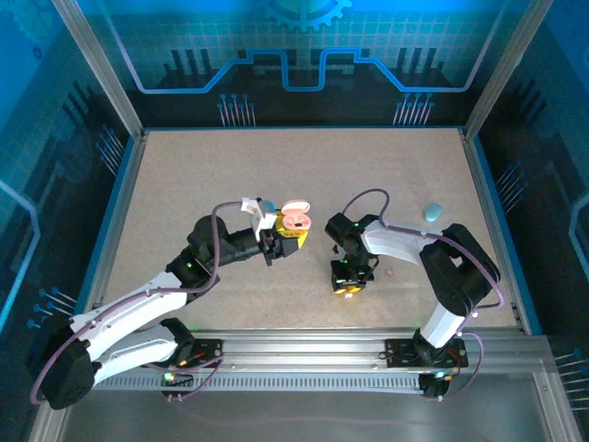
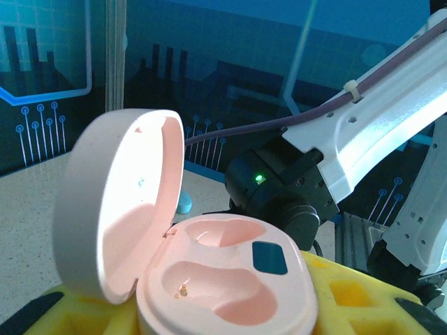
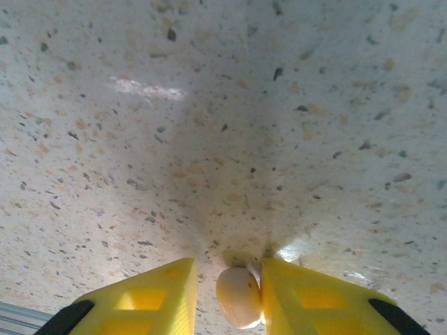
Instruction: Insert the wireless bluetooth earbuds into the charging case
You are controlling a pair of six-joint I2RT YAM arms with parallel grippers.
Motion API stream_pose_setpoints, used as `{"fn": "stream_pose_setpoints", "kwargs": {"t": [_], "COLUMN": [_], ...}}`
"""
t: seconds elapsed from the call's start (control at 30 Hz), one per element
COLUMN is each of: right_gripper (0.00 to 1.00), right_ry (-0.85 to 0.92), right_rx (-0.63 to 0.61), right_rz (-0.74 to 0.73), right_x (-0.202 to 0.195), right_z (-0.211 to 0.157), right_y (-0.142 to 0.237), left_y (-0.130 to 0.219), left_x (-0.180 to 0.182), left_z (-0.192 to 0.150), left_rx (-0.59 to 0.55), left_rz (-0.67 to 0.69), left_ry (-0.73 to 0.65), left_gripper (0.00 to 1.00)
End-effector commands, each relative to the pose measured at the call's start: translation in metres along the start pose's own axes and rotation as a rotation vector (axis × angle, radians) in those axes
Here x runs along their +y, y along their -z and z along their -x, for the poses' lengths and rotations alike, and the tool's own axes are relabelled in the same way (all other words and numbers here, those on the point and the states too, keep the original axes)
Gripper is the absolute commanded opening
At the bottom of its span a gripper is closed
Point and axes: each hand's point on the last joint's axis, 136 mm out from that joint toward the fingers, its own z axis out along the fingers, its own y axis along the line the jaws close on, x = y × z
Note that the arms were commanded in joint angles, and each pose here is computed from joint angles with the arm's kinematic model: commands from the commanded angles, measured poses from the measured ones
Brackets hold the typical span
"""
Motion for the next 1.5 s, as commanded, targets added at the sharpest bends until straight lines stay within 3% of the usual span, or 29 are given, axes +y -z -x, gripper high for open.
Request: {"fn": "stream_pose_setpoints", "kwargs": {"t": [0.0,0.57,1.03,1.2,1.37,1.47], "right_gripper": [0.31,0.28,0.17,0.17,0.18,0.18], "right_ry": [0.030,0.065,0.064,0.048,0.032,0.061], "right_rx": [0.022,0.048,0.013,-0.084,-0.186,-0.213], "right_rz": [-0.045,-0.086,-0.066,0.187,0.695,0.925], "right_x": [-0.002,-0.001,0.001,0.026,0.064,0.075], "right_z": [-0.005,-0.008,-0.005,0.006,0.021,0.024], "right_y": [0.002,-0.004,0.006,0.046,0.120,0.166], "left_y": [0.004,0.004,0.005,0.005,0.007,0.010], "left_x": [-0.003,-0.003,-0.002,0.000,0.009,0.015], "left_z": [0.005,0.005,0.005,0.004,0.001,-0.001], "left_rx": [-0.023,-0.023,-0.024,-0.020,-0.020,-0.021], "left_rz": [0.003,0.006,0.010,0.026,0.079,0.114], "left_ry": [-0.017,-0.013,-0.012,-0.016,-0.032,-0.044], "left_gripper": [0.38,0.38,0.38,0.38,0.38,0.38]}}
